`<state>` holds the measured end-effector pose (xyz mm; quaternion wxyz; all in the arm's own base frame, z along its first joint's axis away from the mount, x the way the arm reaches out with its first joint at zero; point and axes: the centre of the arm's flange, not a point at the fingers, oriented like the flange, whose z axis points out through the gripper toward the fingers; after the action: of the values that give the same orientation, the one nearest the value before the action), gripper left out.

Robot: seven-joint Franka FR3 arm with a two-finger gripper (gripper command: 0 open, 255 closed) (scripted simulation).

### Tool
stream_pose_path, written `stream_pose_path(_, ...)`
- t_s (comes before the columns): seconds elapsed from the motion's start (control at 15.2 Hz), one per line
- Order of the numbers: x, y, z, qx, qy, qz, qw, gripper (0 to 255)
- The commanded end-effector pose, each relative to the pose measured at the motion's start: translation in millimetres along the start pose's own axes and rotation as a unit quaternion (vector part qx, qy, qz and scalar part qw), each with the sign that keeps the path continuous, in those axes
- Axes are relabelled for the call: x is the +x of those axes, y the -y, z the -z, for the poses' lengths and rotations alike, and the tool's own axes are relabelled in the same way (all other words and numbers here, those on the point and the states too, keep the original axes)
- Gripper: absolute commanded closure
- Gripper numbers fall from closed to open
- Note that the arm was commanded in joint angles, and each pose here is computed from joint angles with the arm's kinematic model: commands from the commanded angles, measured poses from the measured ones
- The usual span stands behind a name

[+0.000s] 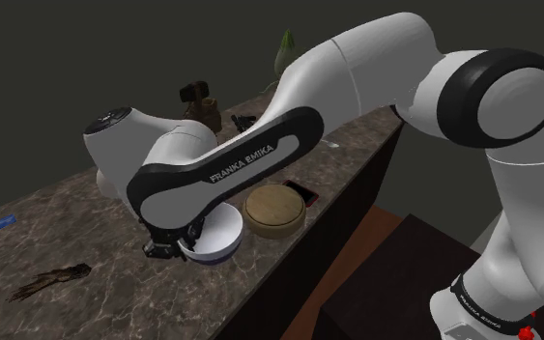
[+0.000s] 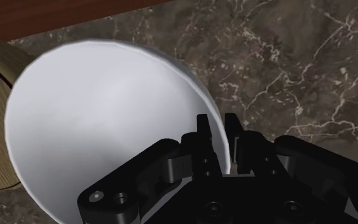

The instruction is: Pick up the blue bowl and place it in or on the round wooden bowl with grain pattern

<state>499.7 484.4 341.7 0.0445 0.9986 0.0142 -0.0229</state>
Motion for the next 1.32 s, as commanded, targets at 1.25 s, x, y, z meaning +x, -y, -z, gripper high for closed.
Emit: stream_pose_path(1.25,-2.8,-47.4,92.7,0.000,0.000,0.000,1.0000,255)
